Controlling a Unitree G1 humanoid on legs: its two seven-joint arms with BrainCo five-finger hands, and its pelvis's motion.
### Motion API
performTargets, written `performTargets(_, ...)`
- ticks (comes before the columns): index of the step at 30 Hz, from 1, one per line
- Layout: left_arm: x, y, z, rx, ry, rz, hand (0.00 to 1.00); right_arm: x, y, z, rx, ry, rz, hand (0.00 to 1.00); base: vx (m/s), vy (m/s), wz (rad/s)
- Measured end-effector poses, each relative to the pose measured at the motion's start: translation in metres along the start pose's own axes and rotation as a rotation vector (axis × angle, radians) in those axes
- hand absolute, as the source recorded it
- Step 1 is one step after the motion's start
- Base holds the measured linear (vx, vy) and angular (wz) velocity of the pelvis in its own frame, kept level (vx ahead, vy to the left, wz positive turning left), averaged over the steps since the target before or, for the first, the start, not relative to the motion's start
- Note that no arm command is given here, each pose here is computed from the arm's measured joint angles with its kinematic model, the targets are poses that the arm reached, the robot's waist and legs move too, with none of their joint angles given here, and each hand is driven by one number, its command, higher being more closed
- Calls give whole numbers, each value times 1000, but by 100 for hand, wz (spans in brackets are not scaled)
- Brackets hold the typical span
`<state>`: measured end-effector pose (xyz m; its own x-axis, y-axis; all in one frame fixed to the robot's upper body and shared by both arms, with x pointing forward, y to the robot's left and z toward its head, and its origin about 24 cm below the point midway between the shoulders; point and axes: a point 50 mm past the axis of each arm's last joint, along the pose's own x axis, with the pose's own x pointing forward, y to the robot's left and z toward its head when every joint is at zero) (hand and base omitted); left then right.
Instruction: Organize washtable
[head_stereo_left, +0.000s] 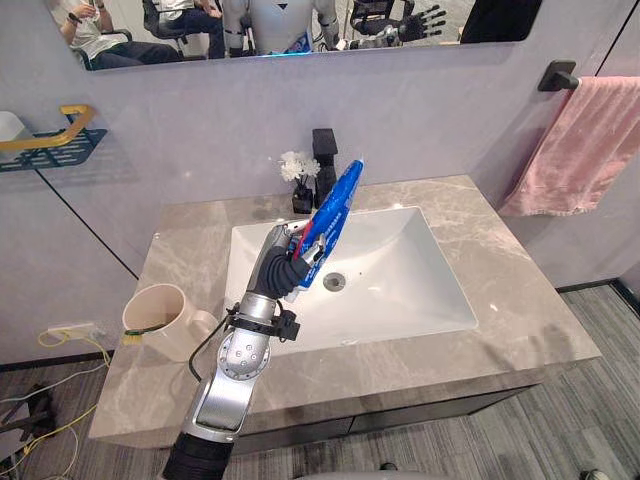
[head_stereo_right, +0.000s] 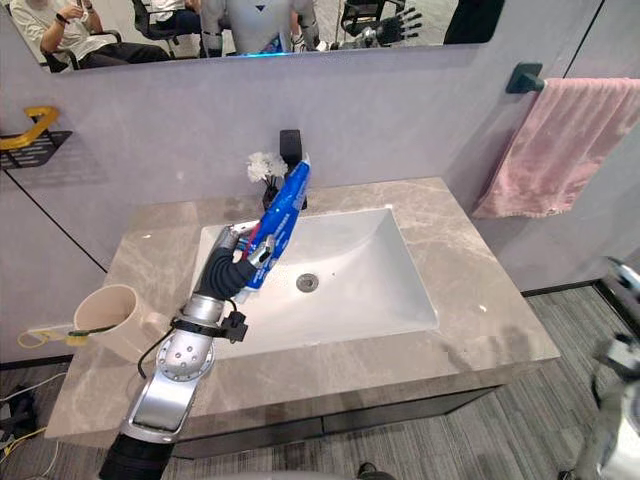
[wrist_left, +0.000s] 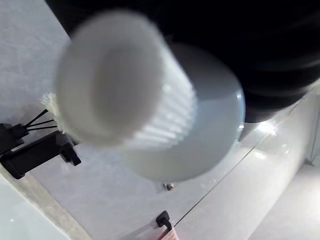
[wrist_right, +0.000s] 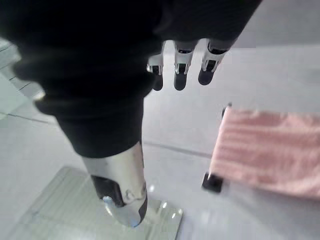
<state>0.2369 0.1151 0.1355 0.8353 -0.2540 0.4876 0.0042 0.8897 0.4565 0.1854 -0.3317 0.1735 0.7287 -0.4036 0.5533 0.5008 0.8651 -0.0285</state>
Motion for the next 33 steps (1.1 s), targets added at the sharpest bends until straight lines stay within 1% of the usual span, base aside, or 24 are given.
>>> performTargets(2,3,-4,4,-17,-23,-16,100,12,31,4,91,-42,130,0,0,3,2)
performTargets(3,4,-5,5,-20,-29,-23,100,16,41,6,120,-57,172,0,-6,9,4)
performTargets(4,4,-7,6,-31,-35,-36,100,22,60,10,175,-87,246,0,-8,8,3)
performTargets(5,4,-9,7,-39,-39,-45,100,24,70,12,203,-99,284,0,-14,19,8)
performTargets(6,4,-13,9,-48,-48,-66,100,25,87,15,274,-106,367,0,-10,25,13)
performTargets(7,4,-14,9,-53,-49,-71,100,24,93,15,305,-103,395,0,-9,32,27)
performTargets(9,3,-18,10,-65,-52,-89,100,20,116,15,404,-83,500,0,-9,22,24)
performTargets(13,4,-21,12,-84,-59,-104,100,11,146,15,500,-50,647,0,-18,16,13)
performTargets(16,5,-26,16,-99,-77,-124,100,6,161,17,536,-36,713,0,-19,24,21)
performTargets(19,5,-29,18,-107,-82,-135,100,-1,179,17,613,5,773,0,-22,21,17)
performTargets(21,6,-32,19,-112,-87,-148,100,-7,187,14,640,32,788,0,-25,8,10)
performTargets(22,6,-33,19,-115,-88,-149,100,-12,194,9,683,75,796,0,0,0,0)
performTargets(26,6,-33,19,-116,-86,-135,100,-22,211,-1,775,174,819,0,-25,-5,3)
performTargets(33,6,-34,18,-119,-81,-132,100,-37,231,0,912,248,847,0,-4,-1,0)
